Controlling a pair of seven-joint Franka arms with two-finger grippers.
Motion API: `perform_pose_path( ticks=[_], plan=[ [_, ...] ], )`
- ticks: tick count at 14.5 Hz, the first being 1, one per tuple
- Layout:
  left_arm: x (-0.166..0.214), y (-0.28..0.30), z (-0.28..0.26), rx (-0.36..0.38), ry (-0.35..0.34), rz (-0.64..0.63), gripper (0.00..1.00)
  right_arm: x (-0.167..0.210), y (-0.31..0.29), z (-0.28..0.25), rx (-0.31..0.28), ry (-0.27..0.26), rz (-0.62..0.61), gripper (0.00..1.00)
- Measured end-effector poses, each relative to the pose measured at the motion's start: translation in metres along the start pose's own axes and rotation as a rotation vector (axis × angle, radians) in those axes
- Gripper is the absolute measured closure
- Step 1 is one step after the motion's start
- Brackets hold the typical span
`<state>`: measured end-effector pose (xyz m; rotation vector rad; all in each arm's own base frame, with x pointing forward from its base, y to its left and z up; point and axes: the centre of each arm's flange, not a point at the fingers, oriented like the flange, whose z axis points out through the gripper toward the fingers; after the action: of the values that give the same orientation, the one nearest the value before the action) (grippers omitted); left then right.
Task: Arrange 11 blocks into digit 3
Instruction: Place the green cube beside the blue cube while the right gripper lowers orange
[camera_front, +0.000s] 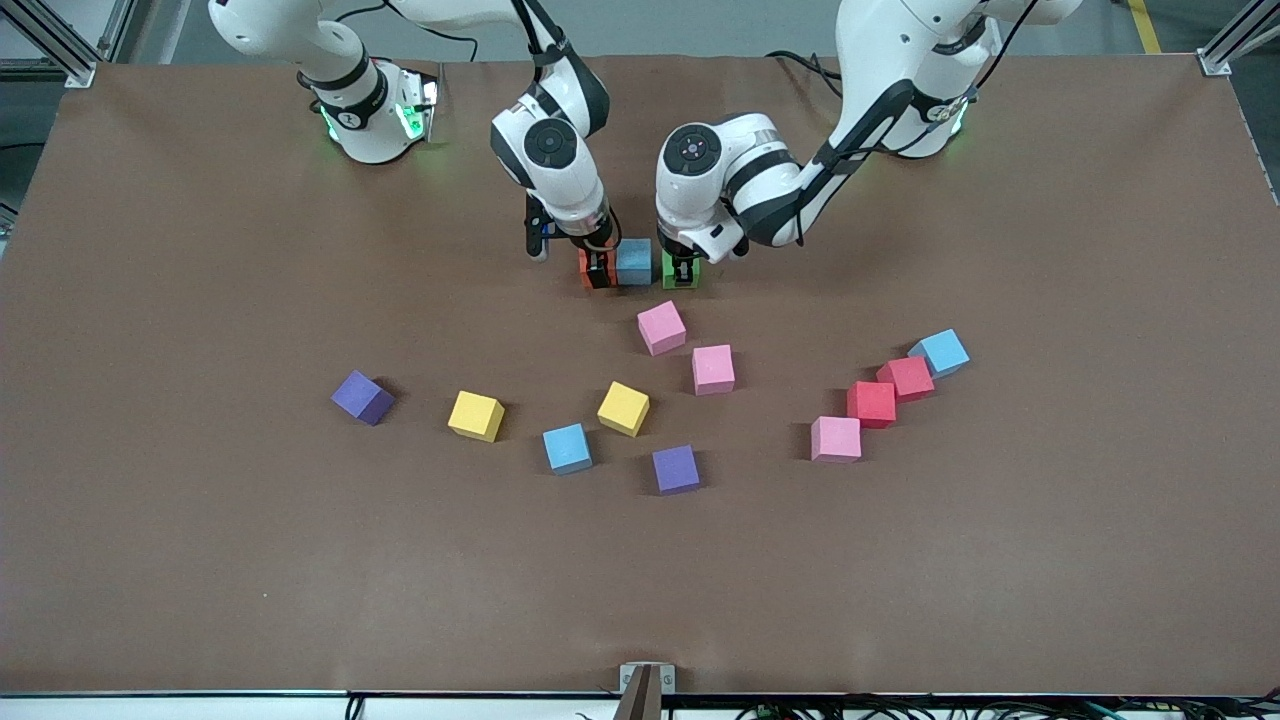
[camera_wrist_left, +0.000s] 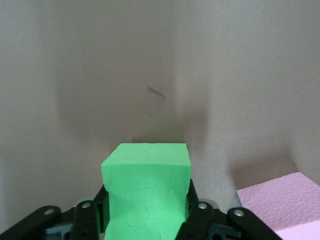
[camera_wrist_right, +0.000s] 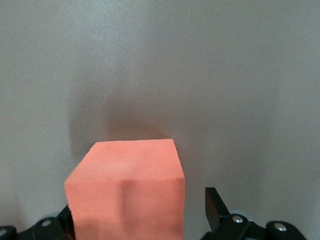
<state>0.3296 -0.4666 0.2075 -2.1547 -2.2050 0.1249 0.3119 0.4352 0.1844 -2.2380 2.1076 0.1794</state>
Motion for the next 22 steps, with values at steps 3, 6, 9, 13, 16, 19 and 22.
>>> perform_pose_path(
  ticks=[3,6,9,13,16,19,22],
  plan=[
    [-0.006,0.000,0.001,0.004,-0.007,0.000,0.43,0.001,-0.001,0.000,-0.003,0.003,0.003,0.00],
    [-0.012,0.000,0.003,0.010,-0.011,0.000,0.43,0.001,-0.001,0.000,-0.006,0.005,0.003,0.00],
    [-0.016,-0.001,0.004,0.008,0.000,0.004,0.43,-0.001,-0.001,-0.002,-0.023,0.012,0.002,0.00],
    [-0.017,-0.001,0.005,0.008,0.006,0.005,0.28,-0.005,-0.002,-0.015,-0.045,0.012,-0.001,0.00],
    [-0.016,0.000,0.003,0.017,0.038,0.004,0.00,-0.005,-0.004,-0.031,-0.061,0.010,-0.005,0.00],
    [-0.019,0.003,-0.005,0.011,0.050,0.007,0.00,0.001,-0.011,-0.051,-0.084,0.006,-0.014,0.00],
    [-0.025,-0.007,-0.020,0.006,0.068,0.032,0.00,0.010,-0.026,-0.067,-0.073,-0.014,-0.017,0.00]
  ],
)
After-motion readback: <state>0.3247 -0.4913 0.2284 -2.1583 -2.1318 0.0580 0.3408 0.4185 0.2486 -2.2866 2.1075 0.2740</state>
